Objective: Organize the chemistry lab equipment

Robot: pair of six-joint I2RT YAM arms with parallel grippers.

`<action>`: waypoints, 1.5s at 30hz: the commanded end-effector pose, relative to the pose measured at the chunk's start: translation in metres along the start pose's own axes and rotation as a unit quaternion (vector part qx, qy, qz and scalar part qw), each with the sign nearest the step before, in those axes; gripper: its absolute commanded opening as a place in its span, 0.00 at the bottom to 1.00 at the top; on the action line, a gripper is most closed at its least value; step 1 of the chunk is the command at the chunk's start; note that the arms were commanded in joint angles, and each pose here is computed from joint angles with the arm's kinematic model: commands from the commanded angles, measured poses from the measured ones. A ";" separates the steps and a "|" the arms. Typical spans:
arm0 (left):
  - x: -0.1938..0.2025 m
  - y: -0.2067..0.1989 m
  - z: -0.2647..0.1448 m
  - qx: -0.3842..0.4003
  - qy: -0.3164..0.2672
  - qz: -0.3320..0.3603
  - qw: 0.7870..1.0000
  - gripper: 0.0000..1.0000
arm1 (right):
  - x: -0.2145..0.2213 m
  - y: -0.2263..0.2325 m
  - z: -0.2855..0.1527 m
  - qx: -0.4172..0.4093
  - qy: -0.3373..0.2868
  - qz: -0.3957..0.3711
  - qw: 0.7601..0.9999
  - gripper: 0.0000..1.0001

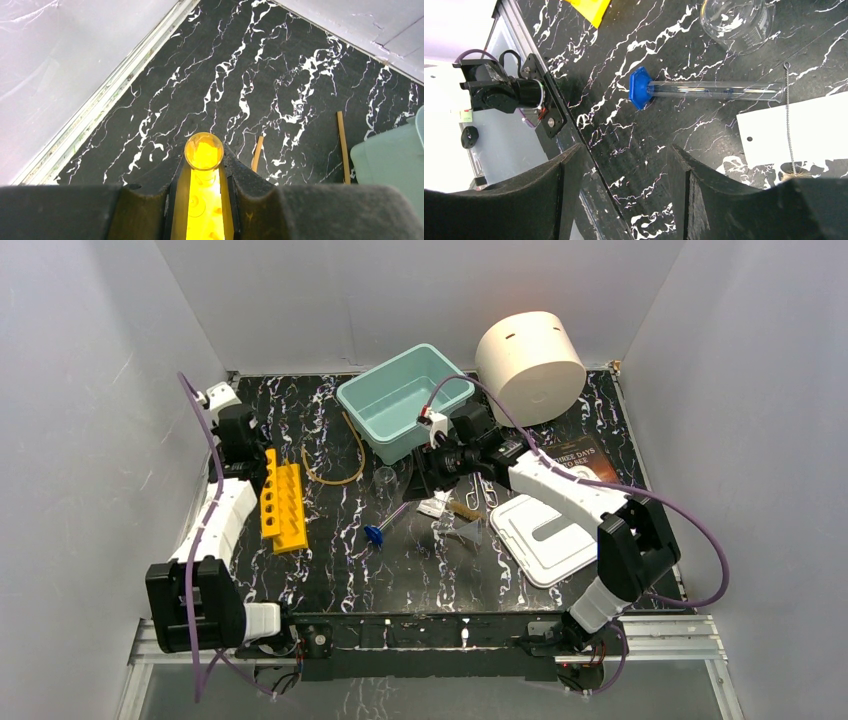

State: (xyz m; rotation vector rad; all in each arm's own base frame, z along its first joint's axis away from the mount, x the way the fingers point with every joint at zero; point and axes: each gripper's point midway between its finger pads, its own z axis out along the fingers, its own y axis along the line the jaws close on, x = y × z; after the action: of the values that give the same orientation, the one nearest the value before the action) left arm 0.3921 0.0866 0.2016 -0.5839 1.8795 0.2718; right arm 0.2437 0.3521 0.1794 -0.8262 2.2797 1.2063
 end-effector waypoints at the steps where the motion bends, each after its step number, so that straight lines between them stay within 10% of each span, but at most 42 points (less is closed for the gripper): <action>1: -0.017 0.002 0.013 -0.016 -0.042 -0.021 0.999 0.04 | -0.021 0.018 -0.018 -0.014 -0.048 -0.021 0.999 0.68; 45: 0.010 0.008 0.032 -0.034 -0.029 0.014 0.999 0.22 | -0.005 -0.002 -0.025 0.022 -0.057 0.001 0.998 0.69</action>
State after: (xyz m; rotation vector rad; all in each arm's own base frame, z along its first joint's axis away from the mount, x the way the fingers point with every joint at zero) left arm 0.4177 0.0969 0.1589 -0.5358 1.9374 0.3655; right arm 0.2452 0.3335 0.1828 -0.7271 2.2622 1.1598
